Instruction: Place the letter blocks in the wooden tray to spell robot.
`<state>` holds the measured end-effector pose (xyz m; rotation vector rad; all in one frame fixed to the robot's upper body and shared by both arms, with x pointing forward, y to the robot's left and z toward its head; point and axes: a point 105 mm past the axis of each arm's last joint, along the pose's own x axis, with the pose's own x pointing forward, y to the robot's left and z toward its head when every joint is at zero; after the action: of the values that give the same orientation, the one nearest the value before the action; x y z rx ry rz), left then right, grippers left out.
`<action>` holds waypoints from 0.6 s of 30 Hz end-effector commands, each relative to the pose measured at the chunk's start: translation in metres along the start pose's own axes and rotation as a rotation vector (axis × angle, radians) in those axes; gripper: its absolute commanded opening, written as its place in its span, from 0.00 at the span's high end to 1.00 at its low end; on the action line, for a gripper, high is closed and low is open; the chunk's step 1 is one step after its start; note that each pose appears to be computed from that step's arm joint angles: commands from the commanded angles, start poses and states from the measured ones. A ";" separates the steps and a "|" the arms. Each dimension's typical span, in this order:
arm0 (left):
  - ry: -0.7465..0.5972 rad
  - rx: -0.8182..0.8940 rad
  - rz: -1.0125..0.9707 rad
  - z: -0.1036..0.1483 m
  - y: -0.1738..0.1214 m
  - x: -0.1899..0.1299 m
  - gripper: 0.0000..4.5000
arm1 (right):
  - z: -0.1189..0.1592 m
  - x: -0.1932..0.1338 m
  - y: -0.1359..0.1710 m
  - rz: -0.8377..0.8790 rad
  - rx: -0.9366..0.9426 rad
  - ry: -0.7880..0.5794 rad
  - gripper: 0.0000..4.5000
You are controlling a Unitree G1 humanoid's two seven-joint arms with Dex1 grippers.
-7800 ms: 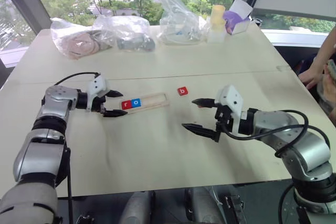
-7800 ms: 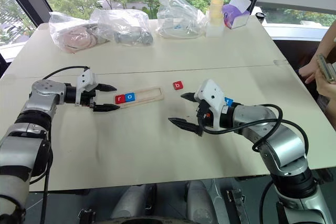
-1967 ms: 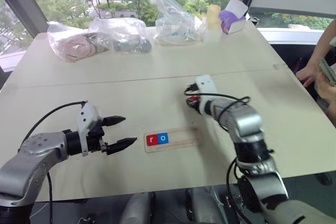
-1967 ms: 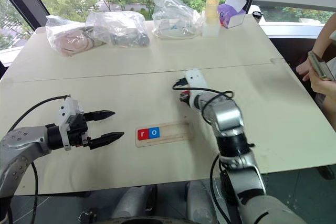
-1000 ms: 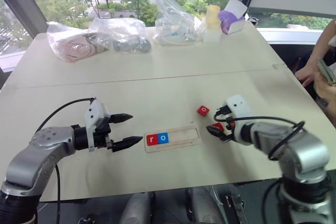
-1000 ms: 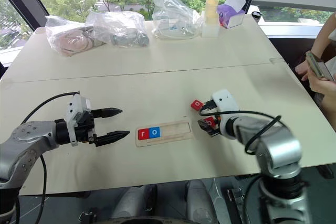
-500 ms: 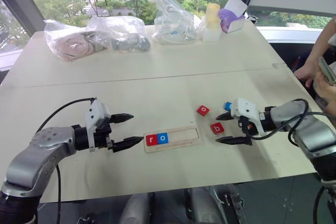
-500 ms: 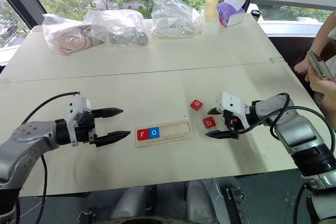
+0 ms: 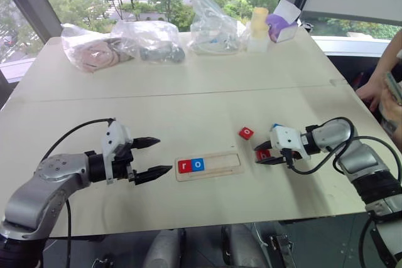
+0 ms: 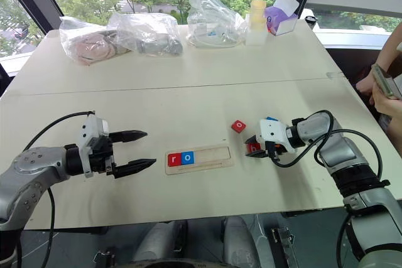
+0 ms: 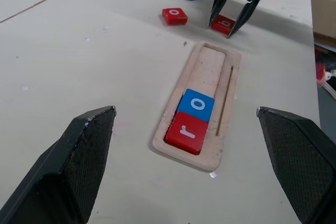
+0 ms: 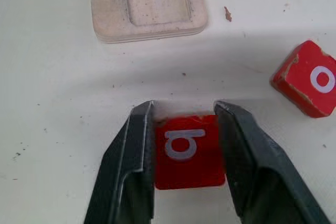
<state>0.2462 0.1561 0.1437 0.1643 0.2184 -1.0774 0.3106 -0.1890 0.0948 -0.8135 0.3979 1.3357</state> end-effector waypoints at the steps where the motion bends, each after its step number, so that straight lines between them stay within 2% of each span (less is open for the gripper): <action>1: -0.022 0.036 0.008 0.010 0.000 -0.004 0.00 | 0.002 -0.003 -0.003 -0.016 0.008 0.005 0.75; 6: -0.026 0.037 0.010 0.011 0.001 -0.002 0.00 | 0.053 0.000 -0.004 -0.003 -0.022 -0.130 0.75; 8: -0.029 0.038 0.011 0.011 0.001 0.000 0.00 | 0.061 0.004 0.000 0.013 -0.009 -0.149 0.75; 18: -0.035 0.042 0.022 0.012 0.002 0.001 0.00 | 0.030 0.018 0.005 0.040 -0.028 -0.027 0.75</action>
<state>0.2509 0.1558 0.1476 0.1729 0.1987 -1.0531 0.3030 -0.1554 0.0983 -0.7789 0.4052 1.3890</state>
